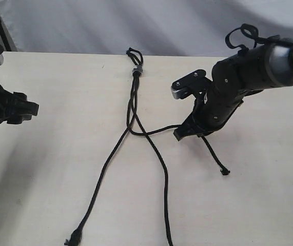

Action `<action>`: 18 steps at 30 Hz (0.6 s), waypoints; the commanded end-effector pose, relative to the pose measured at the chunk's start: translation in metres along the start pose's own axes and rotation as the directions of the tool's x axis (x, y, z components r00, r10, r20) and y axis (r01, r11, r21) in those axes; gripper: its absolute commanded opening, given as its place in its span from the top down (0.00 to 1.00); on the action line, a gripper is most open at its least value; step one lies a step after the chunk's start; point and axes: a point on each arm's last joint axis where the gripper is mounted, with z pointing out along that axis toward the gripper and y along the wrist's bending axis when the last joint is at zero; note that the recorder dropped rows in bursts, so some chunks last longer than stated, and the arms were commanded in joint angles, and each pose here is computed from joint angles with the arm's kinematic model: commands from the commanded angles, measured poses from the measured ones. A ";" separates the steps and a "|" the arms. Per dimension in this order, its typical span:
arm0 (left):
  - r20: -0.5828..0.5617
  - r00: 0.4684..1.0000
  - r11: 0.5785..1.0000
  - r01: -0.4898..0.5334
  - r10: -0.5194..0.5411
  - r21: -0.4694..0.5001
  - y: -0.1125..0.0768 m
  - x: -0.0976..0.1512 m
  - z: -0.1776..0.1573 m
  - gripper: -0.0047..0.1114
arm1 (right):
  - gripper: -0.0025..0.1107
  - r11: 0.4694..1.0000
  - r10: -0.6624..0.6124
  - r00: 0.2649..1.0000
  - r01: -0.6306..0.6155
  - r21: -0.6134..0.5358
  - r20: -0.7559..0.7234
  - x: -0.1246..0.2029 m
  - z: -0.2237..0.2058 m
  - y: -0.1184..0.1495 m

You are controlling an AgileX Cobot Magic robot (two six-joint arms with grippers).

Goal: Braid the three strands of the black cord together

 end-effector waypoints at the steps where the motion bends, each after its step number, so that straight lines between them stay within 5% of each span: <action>1: 0.007 1.000 1.000 0.020 -0.020 0.004 0.000 0.000 -0.002 0.41 | 0.98 1.000 0.016 0.999 -0.015 0.012 -0.038 0.007 0.010 -0.012; 14: 0.007 1.000 1.000 0.024 -0.024 0.006 0.000 0.000 -0.002 0.41 | 0.98 0.999 0.049 0.995 -0.048 0.010 -0.086 0.011 0.011 -0.012; 18: 0.009 1.000 1.000 0.024 -0.024 0.006 0.000 0.000 -0.002 0.41 | 0.84 0.995 0.104 0.991 -0.103 0.015 -0.085 0.011 0.011 -0.012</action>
